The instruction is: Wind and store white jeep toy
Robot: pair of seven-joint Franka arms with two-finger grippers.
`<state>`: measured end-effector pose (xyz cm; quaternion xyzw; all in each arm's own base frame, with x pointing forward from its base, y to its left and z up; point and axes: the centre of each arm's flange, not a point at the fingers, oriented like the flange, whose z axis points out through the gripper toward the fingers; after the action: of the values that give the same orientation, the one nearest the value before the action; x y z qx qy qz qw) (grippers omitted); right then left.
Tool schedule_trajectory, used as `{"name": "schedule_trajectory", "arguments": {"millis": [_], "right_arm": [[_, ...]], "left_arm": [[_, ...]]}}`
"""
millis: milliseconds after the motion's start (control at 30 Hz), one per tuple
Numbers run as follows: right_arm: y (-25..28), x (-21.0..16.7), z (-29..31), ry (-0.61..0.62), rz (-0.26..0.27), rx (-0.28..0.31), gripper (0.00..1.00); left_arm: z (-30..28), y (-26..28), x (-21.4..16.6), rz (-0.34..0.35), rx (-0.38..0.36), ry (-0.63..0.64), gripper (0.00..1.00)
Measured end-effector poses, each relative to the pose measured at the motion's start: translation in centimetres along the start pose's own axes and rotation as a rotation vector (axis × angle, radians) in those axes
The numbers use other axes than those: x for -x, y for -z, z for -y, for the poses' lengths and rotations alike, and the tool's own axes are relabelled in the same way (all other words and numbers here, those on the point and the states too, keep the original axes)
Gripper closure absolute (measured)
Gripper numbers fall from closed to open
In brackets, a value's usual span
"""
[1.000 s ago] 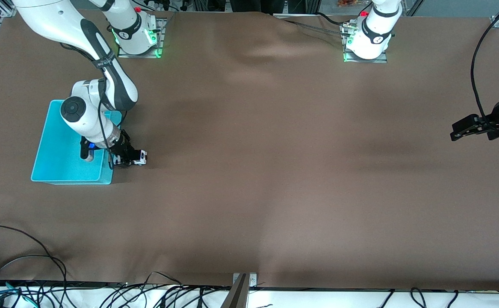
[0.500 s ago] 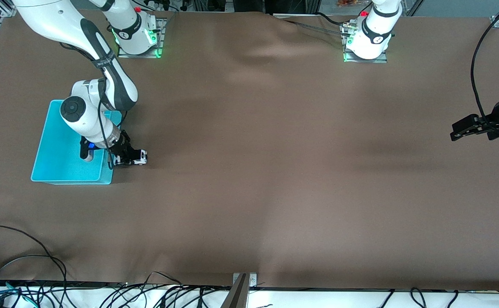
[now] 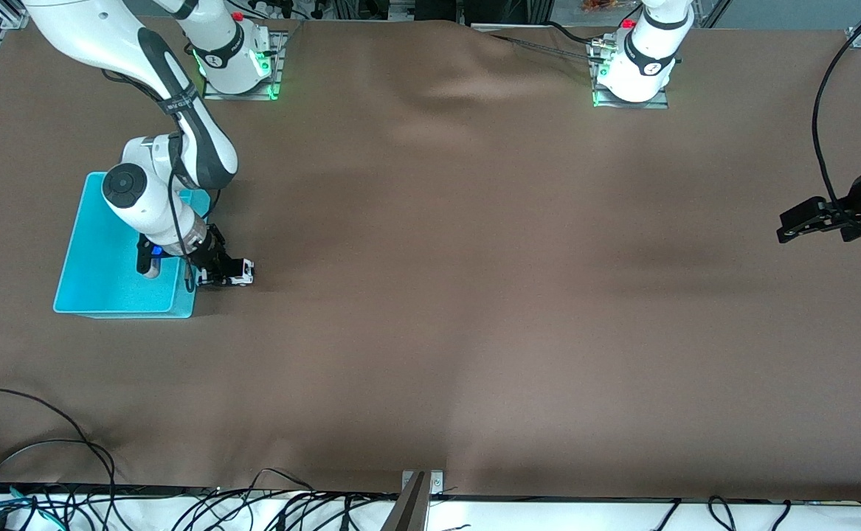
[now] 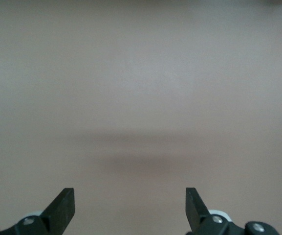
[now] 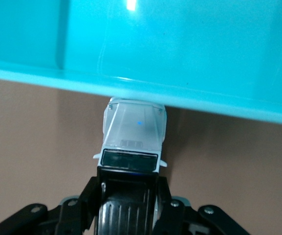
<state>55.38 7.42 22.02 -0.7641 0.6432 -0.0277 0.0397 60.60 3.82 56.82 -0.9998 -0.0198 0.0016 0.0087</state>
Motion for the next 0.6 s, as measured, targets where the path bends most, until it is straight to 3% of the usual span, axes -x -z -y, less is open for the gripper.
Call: {"name": "schedule_trajectory", "arguments": {"millis": [600], "right_arm": [[8.1,0.7,3.4,0.017,-0.004,0.067,0.48]], "left_arm": [[0.0,0.0,0.0,0.0,0.0,0.0,0.0]]}}
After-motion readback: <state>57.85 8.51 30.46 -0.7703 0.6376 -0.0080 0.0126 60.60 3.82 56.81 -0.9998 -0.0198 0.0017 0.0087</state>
